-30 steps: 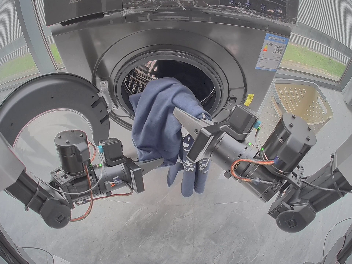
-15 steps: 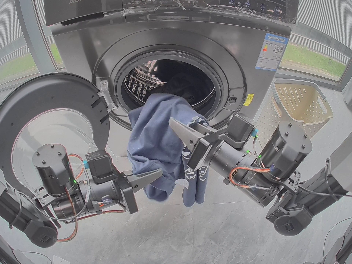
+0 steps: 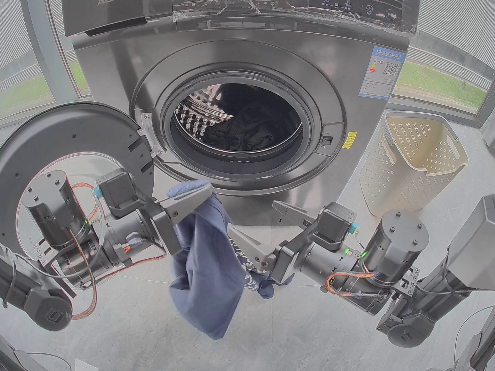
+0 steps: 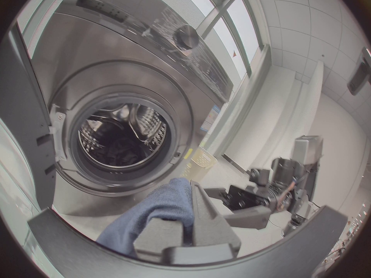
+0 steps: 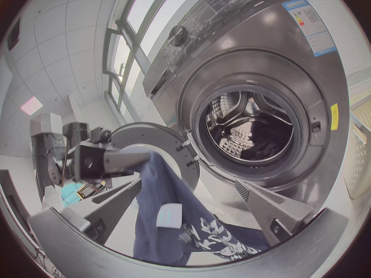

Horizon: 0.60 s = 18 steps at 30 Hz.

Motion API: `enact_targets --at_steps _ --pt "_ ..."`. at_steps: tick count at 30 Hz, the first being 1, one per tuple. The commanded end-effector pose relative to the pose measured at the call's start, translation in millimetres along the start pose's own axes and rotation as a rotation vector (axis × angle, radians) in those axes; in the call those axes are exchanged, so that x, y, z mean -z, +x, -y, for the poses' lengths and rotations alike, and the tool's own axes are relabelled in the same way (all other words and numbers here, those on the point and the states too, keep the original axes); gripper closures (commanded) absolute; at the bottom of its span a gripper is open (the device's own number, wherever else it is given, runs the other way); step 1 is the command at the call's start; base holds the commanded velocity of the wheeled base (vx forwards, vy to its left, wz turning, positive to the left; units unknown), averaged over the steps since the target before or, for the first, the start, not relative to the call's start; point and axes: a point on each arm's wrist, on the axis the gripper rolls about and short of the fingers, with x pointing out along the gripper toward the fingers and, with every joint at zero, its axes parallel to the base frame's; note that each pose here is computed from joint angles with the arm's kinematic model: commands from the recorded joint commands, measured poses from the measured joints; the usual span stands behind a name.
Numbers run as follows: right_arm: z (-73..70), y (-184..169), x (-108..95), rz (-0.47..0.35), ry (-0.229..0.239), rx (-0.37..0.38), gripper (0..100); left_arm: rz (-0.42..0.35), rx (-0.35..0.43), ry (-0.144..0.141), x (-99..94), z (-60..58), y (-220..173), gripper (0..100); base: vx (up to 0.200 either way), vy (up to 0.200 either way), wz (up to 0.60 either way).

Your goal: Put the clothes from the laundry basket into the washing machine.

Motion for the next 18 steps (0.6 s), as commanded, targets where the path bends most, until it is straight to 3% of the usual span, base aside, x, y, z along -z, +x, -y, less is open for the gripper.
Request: enact_targets --at_steps 1,6,18 --pt "1.0 -11.7 9.1 -0.056 -0.007 0.006 0 0.050 -0.042 -0.003 -10.3 -9.7 6.3 100 0.000 0.000 0.00" --pt "2.0 -18.3 16.4 -0.095 -0.007 0.012 0 0.078 -0.046 -0.006 -15.3 -8.4 6.1 100 0.000 0.000 0.00" --pt "14.1 -15.8 38.2 -0.166 -0.011 0.050 0 0.199 -0.021 0.032 -31.1 -2.7 5.7 100 0.000 0.000 0.00"
